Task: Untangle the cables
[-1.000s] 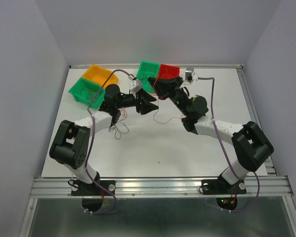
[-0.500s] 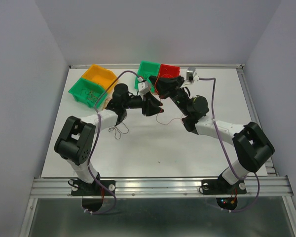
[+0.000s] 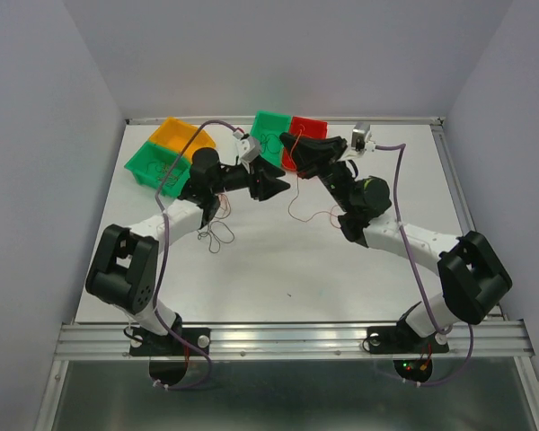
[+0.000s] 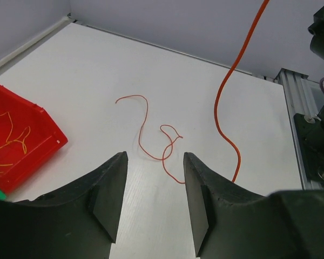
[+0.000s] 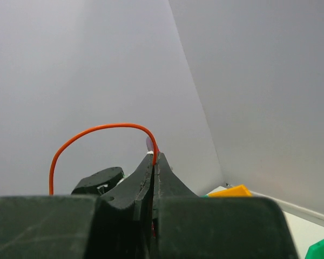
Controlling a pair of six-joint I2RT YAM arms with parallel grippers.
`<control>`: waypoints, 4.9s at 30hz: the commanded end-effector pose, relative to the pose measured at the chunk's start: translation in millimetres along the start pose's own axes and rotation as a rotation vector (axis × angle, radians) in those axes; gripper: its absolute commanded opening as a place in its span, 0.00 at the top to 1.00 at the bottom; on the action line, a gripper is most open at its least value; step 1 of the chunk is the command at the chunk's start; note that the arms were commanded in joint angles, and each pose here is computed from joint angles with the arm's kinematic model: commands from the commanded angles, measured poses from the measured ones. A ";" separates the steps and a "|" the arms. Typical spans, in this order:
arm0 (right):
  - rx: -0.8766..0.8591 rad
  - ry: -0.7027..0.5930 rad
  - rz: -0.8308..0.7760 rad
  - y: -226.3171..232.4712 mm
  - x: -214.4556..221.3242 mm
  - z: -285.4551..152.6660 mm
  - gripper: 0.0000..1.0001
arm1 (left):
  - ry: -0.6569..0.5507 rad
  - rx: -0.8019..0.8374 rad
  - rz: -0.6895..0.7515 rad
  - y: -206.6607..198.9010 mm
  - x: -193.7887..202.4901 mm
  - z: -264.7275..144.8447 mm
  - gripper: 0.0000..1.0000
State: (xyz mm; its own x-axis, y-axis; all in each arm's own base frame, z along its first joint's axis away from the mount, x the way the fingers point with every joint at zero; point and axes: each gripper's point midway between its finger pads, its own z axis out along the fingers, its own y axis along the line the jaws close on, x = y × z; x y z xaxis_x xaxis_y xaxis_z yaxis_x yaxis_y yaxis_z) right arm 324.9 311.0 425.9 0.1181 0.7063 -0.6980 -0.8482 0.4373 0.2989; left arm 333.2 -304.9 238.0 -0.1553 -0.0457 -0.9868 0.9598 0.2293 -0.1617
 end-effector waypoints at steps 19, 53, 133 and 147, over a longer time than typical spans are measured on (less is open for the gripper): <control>-0.260 -0.475 -0.051 68.3 -118.3 -12.2 1.00 | -0.028 0.229 0.088 -57.8 -8.2 9.9 0.37; 0.223 -0.097 -0.224 -104.6 -93.5 21.6 0.99 | -0.049 0.327 0.393 -141.2 -47.7 -20.5 1.00; -0.337 0.559 -0.139 -24.5 97.1 -129.2 0.90 | -0.109 0.052 0.194 -80.1 -138.0 -12.6 1.00; -0.406 0.586 -0.165 -26.3 117.1 -139.6 0.00 | -0.062 0.081 0.154 -81.8 -135.6 -4.6 1.00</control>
State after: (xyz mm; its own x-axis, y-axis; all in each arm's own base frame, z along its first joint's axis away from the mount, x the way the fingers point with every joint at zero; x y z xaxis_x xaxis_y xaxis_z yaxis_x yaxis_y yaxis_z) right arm 290.1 301.1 249.5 0.0101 0.1861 -0.9825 -0.9771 0.2108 0.0299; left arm 287.7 -311.6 352.7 -0.0614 -0.0421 -0.9972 0.9770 0.2018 -0.0686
